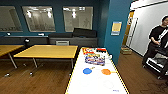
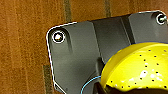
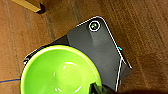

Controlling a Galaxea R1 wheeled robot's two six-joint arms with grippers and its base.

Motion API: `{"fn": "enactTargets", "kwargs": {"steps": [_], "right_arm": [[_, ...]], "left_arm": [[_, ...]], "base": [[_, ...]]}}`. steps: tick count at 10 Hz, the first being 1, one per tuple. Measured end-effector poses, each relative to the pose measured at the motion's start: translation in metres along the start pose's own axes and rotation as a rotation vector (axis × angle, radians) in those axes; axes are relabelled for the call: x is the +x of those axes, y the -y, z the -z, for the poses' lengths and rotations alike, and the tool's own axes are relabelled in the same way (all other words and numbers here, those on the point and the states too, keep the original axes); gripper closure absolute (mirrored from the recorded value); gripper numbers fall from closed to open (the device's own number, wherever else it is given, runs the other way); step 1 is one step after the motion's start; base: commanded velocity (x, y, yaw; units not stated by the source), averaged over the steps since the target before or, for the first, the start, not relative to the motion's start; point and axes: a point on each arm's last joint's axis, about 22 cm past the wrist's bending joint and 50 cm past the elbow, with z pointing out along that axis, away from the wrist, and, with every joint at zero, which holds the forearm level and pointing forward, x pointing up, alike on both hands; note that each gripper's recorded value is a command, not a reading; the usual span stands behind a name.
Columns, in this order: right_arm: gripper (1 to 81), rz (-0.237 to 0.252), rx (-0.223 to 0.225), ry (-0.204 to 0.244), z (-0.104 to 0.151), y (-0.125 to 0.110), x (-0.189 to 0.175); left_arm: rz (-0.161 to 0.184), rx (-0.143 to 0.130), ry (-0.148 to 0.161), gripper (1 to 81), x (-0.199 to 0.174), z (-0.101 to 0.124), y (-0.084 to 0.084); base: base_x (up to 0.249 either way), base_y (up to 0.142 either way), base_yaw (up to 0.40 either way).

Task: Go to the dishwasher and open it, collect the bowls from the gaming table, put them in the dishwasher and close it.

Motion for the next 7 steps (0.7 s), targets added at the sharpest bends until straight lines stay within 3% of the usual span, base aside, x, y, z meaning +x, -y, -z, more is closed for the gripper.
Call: {"fn": "enactTargets", "kwargs": {"steps": [7], "right_arm": [[81.1,0.004,-0.006,-0.004,0.0001,-0.0026,0.002]], "left_arm": [[0.001,0.005,-0.002,81.1,0.0002,0.0007,0.0046]], "base": [[-0.104,0.0,0.0]]}}
